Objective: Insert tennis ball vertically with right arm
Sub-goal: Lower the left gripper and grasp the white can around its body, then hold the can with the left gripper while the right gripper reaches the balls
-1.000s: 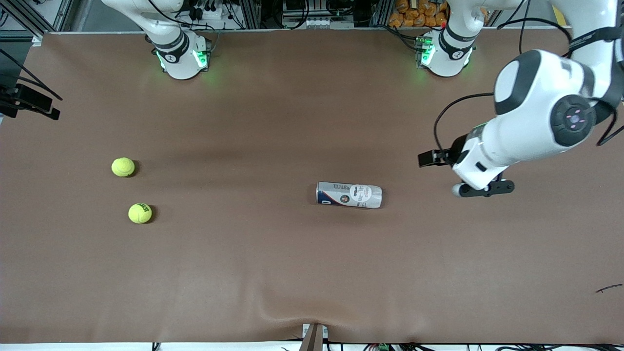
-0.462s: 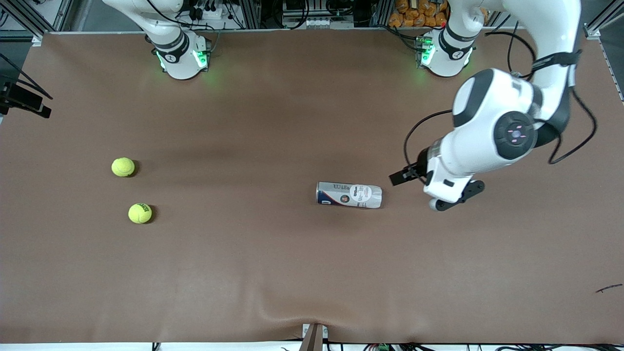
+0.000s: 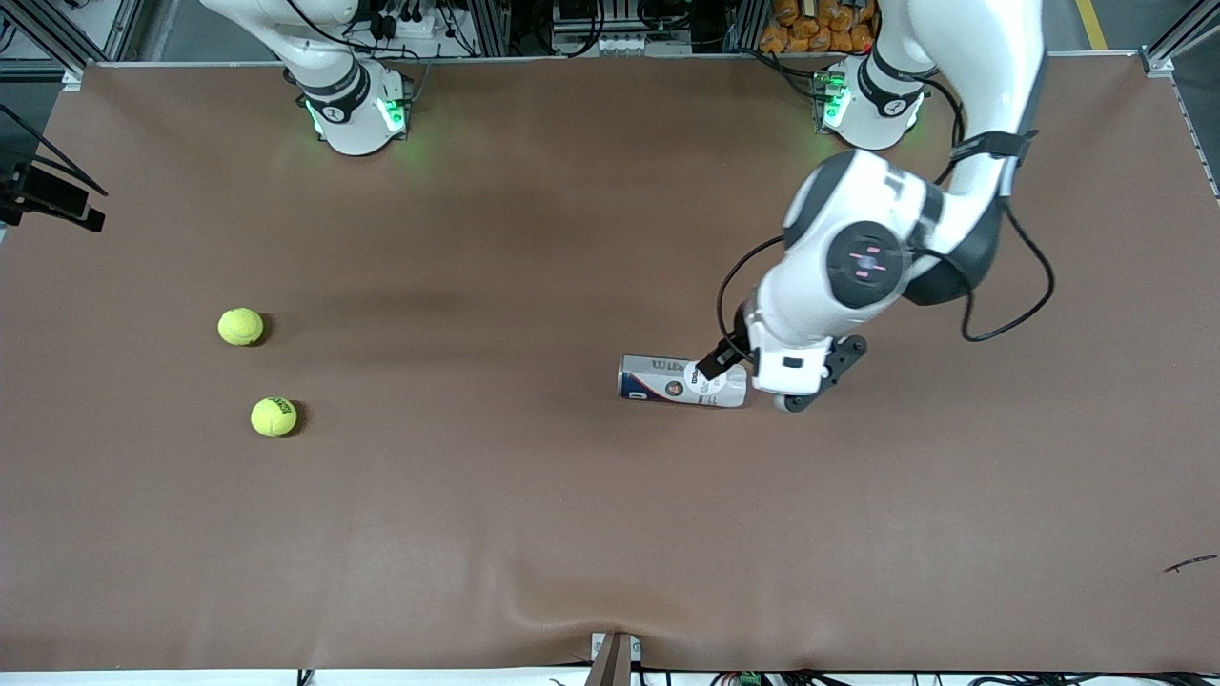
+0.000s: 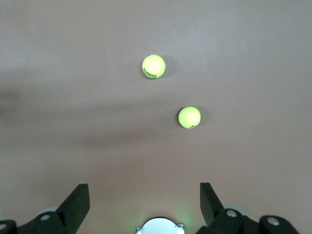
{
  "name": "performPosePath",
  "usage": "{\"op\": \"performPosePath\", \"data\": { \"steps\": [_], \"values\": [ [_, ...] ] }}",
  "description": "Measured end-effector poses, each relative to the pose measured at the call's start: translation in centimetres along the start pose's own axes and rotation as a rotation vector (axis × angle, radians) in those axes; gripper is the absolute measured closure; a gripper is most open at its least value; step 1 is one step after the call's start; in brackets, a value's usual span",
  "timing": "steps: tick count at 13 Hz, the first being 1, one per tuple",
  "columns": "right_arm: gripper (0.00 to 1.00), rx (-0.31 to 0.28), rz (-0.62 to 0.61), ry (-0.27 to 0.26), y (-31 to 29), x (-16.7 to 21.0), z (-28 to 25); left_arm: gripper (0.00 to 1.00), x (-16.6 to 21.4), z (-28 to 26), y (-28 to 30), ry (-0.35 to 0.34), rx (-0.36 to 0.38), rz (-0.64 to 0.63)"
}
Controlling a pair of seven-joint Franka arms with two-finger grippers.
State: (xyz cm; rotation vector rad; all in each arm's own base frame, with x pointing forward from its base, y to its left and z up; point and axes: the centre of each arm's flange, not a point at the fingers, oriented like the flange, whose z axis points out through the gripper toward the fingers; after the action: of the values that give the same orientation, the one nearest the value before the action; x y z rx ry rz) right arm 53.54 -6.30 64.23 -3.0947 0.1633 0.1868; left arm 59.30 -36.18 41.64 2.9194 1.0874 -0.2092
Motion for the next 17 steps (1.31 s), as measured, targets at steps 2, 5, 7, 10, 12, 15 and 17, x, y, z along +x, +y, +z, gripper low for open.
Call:
{"op": "performPosePath", "data": {
  "steps": [2, 5, 7, 10, 12, 15, 17],
  "values": [
    [0.00, 0.000, -0.010, -0.015, -0.5, 1.0, 1.2, 0.00, -2.6, 1.7, 1.3, 0.077, 0.037, -0.053],
    [0.00, 0.000, -0.014, -0.012, -0.7, 2.4, 2.4, 0.00, -4.5, 4.4, 3.3, 0.115, 0.022, -0.190],
    [0.00, 0.000, -0.011, -0.026, -0.5, 3.2, 3.4, 0.00, -4.6, 6.7, 4.1, 0.180, 0.034, -0.229],
    [0.00, 0.001, -0.010, -0.024, -0.5, 3.8, 4.0, 0.00, -6.5, 11.5, 5.0, 0.287, 0.089, -0.249],
    [0.00, 0.001, -0.013, -0.022, -0.6, 3.8, 3.9, 0.00, -8.1, 13.4, 5.3, 0.368, 0.107, -0.228],
    [0.00, 0.001, -0.014, -0.021, -0.7, 3.8, 3.9, 0.00, -8.1, 12.8, 5.6, 0.410, 0.092, -0.250],
    [0.00, 0.000, -0.019, -0.021, -1.0, 3.8, 3.9, 0.00, -6.5, 12.6, 5.2, 0.425, 0.101, -0.296]
  ]
}}
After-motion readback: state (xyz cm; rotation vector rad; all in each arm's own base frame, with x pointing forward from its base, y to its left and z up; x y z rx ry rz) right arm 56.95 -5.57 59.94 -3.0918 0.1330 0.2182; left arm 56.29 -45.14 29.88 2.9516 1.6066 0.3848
